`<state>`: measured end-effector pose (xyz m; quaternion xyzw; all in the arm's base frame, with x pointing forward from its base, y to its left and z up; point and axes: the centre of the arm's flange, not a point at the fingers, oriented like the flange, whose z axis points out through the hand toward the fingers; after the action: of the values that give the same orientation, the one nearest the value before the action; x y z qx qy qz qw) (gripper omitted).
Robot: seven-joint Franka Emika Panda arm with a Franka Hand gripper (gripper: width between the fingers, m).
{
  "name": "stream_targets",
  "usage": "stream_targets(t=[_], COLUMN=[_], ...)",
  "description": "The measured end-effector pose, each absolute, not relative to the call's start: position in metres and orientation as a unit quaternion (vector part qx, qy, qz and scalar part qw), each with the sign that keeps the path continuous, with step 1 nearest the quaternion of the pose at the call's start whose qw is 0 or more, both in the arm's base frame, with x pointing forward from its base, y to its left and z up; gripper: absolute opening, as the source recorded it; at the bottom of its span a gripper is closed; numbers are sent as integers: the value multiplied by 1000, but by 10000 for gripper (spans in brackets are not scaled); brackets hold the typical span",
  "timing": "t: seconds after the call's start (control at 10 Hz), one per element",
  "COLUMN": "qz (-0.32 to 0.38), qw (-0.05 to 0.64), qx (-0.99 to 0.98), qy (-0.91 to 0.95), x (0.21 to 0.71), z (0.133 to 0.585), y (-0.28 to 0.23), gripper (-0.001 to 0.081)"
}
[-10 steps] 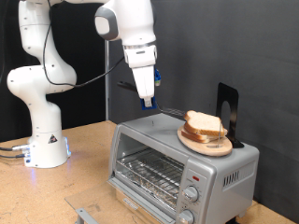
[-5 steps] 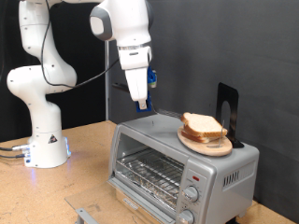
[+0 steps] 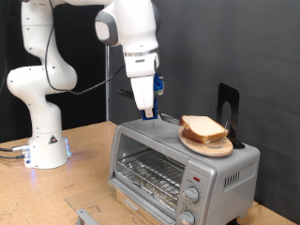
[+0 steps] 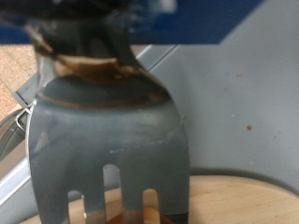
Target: Make a piece of toast with the oven
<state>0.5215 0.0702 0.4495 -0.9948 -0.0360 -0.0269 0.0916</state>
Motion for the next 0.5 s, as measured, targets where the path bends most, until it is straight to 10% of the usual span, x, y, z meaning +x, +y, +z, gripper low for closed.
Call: stream_targets(t=[0.5], qz=[-67], qw=[79], qx=[-995], qy=[-4], x=[545], z=[440], y=[72], gripper=[400])
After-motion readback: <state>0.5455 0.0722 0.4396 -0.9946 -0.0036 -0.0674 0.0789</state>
